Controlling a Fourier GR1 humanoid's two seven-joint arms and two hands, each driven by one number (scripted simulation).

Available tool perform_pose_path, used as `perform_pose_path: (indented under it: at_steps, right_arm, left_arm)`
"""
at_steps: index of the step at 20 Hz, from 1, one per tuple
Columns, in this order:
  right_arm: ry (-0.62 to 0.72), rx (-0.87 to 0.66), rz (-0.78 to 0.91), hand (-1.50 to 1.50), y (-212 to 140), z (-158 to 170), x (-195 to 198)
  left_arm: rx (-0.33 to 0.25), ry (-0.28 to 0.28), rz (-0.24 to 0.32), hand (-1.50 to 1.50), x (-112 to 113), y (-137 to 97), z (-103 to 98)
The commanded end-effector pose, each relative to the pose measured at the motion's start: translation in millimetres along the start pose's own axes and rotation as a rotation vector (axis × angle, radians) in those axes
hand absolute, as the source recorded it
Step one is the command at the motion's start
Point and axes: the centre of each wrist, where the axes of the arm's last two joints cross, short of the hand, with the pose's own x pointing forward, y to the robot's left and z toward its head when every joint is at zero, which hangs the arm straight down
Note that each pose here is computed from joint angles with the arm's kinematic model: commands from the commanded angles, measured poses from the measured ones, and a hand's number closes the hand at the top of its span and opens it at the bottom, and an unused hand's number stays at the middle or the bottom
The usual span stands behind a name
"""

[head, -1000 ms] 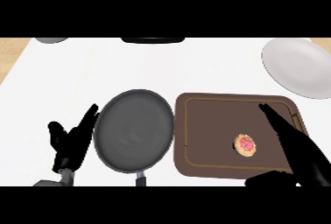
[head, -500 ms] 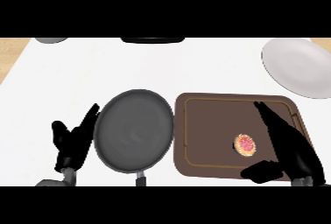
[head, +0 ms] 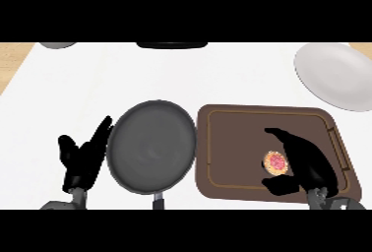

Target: Pick the cupcake from the tray and place it in the plate

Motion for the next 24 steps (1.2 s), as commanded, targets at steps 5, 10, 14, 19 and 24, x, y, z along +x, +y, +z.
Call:
perform_pose_path:
  at_steps: [5,10,14,19,24]
  right_arm:
    - [-0.049,-0.017,0.118,1.50,9.8,-4.6,-8.2]
    - [-0.072,-0.091,0.111,1.50,9.7,5.4,0.2]
    - [-0.158,-0.263,0.057,1.50,7.1,-5.2,-4.0]
    - [-0.154,-0.367,-0.014,1.50,8.3,-53.9,95.6]
    - [-0.194,-0.642,-0.100,1.50,17.2,-44.1,122.6]
  left_arm:
    - [-0.002,0.034,0.006,0.00,-12.8,-15.8,7.6]
    - [-0.023,0.049,0.032,0.00,-21.2,-25.8,6.5]
    - [-0.009,0.050,0.014,0.00,-28.4,-18.7,7.7]
    - [-0.055,0.047,-0.002,0.00,-17.6,-14.6,-1.3]
    - [-0.027,0.071,0.020,0.00,-30.7,-10.9,12.1]
